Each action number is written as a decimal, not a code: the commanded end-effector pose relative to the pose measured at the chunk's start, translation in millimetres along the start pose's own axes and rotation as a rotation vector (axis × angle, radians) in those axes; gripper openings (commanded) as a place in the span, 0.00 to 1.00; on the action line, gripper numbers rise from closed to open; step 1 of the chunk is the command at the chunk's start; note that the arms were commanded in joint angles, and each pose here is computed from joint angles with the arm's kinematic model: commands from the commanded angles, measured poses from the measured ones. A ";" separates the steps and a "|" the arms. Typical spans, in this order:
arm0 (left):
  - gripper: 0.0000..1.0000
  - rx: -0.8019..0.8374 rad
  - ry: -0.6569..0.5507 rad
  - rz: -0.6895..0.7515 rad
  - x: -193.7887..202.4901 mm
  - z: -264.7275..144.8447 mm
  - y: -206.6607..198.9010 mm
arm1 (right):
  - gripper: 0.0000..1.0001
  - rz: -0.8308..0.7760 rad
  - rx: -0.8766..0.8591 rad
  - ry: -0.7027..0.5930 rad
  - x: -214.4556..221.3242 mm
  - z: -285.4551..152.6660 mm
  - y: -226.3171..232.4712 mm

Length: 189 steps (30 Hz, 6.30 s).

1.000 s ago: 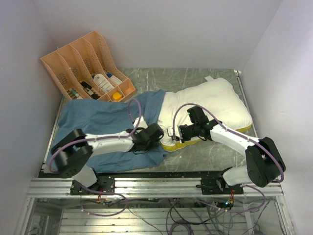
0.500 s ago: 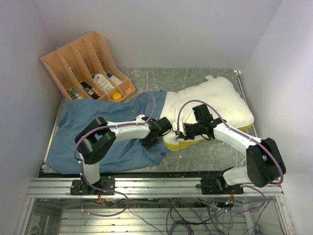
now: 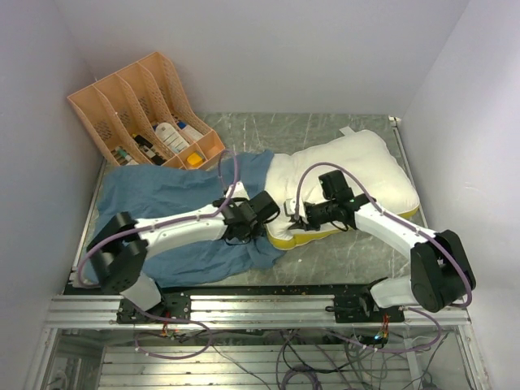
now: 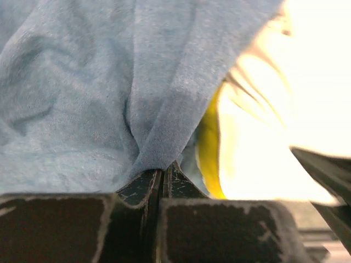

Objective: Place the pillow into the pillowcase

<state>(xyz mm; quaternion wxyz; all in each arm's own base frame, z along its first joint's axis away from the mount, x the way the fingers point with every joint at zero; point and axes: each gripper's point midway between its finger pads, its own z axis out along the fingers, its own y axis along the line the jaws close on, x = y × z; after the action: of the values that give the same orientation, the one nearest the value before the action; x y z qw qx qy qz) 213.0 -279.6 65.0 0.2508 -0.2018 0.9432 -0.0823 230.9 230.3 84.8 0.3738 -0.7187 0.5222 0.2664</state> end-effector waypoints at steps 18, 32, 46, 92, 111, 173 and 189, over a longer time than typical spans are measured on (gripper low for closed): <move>0.09 0.470 0.135 0.271 18.7 -71.0 -41.9 | 0.00 0.109 -0.043 -0.237 -52.8 -0.9 -0.4; 0.53 0.502 0.043 0.324 0.9 -90.5 -15.5 | 0.00 0.117 -0.069 -0.118 -23.8 26.3 9.5; 0.61 0.280 -0.064 0.328 -44.1 -43.3 -22.3 | 0.00 0.108 -0.085 -0.134 -26.7 25.3 13.2; 0.29 0.855 0.151 0.227 3.5 -84.6 -61.0 | 0.47 0.119 -0.296 -0.403 -43.7 -42.7 40.9; 0.92 0.550 -0.181 0.329 -134.4 -119.8 -36.5 | 0.95 0.091 0.247 -0.035 -30.1 -61.4 -171.5; 0.07 0.617 -0.126 0.401 -204.9 -119.9 -147.9 | 0.00 0.065 0.395 -0.520 -167.1 -108.1 -151.1; 0.12 0.891 -0.020 0.453 -217.3 -104.9 -249.1 | 0.00 0.122 0.647 -0.353 -150.7 -134.0 -214.9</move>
<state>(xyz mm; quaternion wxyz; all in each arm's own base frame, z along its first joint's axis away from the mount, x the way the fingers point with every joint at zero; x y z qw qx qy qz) 442.5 -359.9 300.2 0.3539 0.0722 0.8614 -0.3571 394.8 229.5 303.1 0.6232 -0.4503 0.5952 0.2335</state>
